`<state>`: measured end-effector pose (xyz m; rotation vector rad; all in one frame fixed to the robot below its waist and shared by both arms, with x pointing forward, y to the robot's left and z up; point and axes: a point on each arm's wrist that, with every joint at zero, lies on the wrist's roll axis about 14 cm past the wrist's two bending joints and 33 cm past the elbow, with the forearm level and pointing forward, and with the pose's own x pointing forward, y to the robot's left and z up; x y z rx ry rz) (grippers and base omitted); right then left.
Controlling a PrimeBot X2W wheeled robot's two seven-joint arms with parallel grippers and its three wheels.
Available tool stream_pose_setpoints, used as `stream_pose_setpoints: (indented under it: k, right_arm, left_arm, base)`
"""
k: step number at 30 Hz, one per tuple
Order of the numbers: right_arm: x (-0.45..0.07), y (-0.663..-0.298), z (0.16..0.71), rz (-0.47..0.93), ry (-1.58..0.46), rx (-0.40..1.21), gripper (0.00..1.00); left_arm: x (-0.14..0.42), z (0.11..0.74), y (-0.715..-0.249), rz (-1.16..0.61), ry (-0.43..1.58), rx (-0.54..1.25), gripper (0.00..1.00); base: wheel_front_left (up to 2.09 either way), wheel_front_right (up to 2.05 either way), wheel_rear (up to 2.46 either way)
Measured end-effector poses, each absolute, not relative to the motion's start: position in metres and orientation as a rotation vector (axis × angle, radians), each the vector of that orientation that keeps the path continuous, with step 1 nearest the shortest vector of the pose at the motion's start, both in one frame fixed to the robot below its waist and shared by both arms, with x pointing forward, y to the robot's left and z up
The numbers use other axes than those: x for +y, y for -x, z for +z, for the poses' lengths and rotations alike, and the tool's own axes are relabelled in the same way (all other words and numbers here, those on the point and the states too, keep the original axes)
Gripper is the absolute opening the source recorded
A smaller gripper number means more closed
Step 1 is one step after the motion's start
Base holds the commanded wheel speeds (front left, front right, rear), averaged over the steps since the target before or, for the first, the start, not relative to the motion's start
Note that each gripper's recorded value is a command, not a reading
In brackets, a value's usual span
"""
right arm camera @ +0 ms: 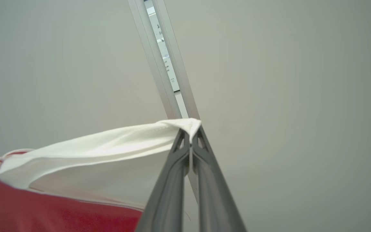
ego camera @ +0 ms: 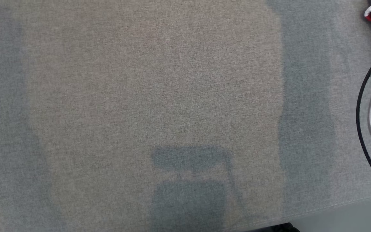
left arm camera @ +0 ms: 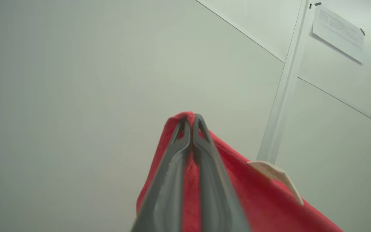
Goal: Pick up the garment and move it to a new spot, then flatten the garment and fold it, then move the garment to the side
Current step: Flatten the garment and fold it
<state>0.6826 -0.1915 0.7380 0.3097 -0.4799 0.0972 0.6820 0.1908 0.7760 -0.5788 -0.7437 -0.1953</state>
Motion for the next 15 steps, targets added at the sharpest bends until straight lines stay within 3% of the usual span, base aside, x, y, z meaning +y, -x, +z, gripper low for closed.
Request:
stream_pose_setpoints:
  k: [6, 15]
  right_arm:
    - [-0.198, -0.677, 0.771, 0.065, -0.240, -0.610, 0.00]
    - [-0.190, -0.698, 0.663, 0.071, -0.185, -0.344, 0.00]
  left_arm:
    - [0.172, 0.772, -0.681, -0.246, 0.625, -0.752, 0.00]
    - [0.165, 0.625, -0.699, -0.198, 0.601, -0.443, 0.00]
  base:
    - [0.00, 0.00, 0.00]
    - [0.00, 0.00, 0.00]
